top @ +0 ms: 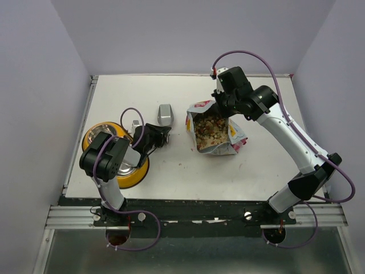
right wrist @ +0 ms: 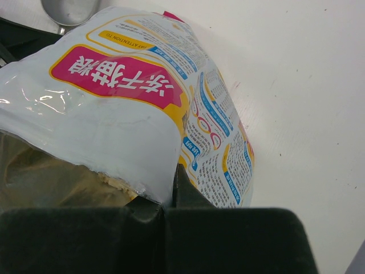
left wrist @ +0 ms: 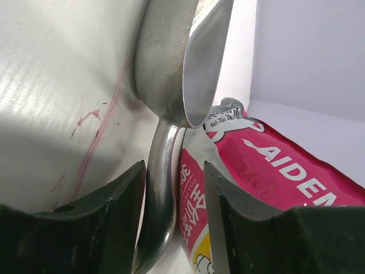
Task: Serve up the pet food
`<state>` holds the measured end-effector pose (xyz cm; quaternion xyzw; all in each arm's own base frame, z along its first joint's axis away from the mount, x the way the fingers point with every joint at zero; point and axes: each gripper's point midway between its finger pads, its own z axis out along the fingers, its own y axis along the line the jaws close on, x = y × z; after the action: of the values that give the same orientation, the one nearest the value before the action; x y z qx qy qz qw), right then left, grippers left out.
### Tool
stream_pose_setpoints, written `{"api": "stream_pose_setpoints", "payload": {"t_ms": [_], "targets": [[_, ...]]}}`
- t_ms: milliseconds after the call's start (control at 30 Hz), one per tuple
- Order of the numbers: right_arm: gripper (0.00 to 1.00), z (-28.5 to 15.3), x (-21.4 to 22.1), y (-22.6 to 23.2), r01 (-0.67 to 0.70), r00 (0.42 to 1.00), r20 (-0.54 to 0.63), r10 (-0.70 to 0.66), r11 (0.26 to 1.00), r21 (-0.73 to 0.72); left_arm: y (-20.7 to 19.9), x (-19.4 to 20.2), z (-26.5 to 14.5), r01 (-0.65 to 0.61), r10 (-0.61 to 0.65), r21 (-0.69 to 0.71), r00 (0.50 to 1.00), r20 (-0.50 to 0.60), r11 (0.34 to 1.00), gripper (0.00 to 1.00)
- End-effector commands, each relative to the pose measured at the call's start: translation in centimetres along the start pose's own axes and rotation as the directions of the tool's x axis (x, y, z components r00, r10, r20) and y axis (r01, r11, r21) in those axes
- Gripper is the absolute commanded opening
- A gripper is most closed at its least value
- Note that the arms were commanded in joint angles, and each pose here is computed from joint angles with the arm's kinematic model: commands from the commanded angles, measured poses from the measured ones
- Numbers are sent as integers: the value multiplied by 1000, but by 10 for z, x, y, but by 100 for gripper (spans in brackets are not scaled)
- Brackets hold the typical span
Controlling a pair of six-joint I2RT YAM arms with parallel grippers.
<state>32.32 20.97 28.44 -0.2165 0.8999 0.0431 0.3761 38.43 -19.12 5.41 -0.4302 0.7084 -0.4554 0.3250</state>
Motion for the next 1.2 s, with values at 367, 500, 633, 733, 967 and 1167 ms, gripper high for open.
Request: {"api": "stream_pose_setpoints", "payload": {"t_ms": [367,500,633,733,967,1167], "targets": [[1,-54,-47,-1,-44,975,216,55,998,-54,-3,20,17,-17,18,9,990,-138,1000,38],[1,-54,-47,-1,-49,975,213,59,997,-53,-3,22,19,-17,18,3,988,-156,1000,24],[1,-52,-44,-1,-56,977,203,65,997,-51,-10,23,19,-54,53,-3,981,-189,999,5],[1,-52,-44,-6,-69,977,201,72,997,-20,-25,26,10,-68,71,22,970,-234,997,0],[1,-45,-52,-18,-109,970,226,93,992,58,-76,42,-65,22,27,131,932,-361,991,0],[1,-39,-63,-37,-119,960,270,70,978,170,-100,56,-158,-147,108,-54,887,-448,988,0]]}}
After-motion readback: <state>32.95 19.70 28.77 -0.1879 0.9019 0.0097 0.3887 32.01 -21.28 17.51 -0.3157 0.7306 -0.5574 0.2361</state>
